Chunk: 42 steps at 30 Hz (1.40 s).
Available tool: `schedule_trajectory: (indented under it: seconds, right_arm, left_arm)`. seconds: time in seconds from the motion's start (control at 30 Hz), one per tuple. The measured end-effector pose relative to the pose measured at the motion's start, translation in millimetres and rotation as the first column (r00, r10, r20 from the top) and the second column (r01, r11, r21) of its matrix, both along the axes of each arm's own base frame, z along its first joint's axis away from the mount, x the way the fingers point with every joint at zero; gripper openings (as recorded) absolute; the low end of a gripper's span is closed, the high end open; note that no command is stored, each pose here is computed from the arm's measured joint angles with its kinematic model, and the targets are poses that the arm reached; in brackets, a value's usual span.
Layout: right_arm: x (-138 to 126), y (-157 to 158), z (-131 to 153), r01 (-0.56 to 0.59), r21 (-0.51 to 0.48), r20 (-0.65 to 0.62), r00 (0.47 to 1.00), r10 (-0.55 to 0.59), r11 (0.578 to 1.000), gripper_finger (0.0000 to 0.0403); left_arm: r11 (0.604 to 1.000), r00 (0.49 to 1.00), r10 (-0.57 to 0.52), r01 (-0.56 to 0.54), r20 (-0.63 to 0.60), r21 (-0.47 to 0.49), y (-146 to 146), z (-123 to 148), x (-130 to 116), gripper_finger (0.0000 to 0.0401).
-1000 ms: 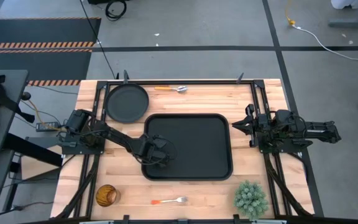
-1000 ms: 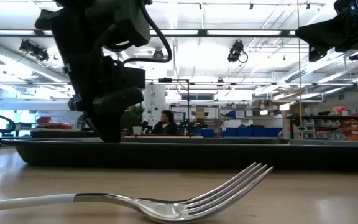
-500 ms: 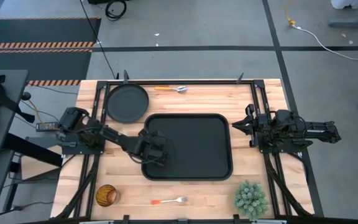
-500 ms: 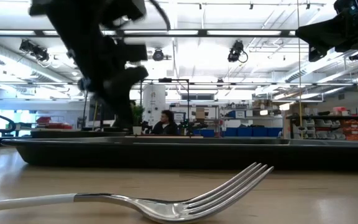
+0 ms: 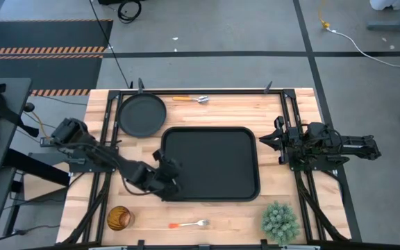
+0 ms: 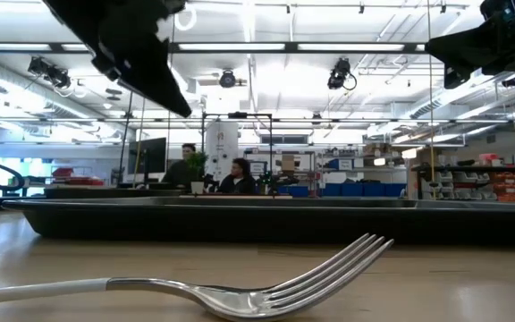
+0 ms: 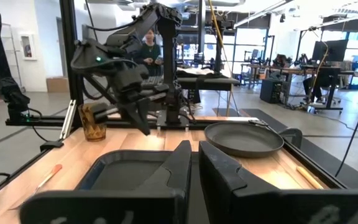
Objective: Pick and place plate/cup/fork/spoon on tray
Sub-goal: Put the orange fork on the black tray
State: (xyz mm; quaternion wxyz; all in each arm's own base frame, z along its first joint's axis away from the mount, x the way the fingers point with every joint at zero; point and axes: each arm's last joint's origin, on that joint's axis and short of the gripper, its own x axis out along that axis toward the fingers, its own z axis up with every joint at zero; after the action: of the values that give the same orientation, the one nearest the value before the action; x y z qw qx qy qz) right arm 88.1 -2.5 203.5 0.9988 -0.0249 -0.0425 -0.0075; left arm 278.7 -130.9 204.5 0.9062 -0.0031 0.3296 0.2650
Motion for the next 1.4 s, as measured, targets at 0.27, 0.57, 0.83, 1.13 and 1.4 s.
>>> schedule_trajectory:
  seconds: [0.27, 0.57, 0.83, 1.13, 1.4]
  right_arm:
    - [0, 0, 4, -0.004, 0.011, 0.046, 0.999, 0.004, 1.0, 0.0038]
    - [-3, 0, 16, -0.06, 0.244, 0.175, 0.984, 0.016, 0.968, 0.0038]
    - [-5, 1, 25, -0.163, 0.394, 0.274, 0.96, 0.053, 0.905, 0.0038]
    - [30, 29, 23, -0.223, 0.32, 0.204, 0.965, 0.163, 0.921, 0.0005]
    - [55, 63, 14, -0.276, 0.265, 0.205, 0.952, 0.226, 0.924, 0.0006]
  left_arm:
    - [0.937, 0.922, -0.338, 0.348, 0.187, -0.026, -45, 5, -20, 0.0001]
    - [0.821, 0.807, -0.442, 0.54, 0.392, -0.186, -64, -10, -40, 0.0027]
    - [0.788, 0.789, -0.473, 0.578, 0.392, -0.214, -103, -12, -33, 0.0093]
    - [0.812, 0.864, -0.473, 0.504, 0.172, -0.296, -139, -8, -5, 0.0206]
    - [0.821, 0.889, -0.447, 0.451, 0.097, -0.349, -138, -33, 14, 0.0288]
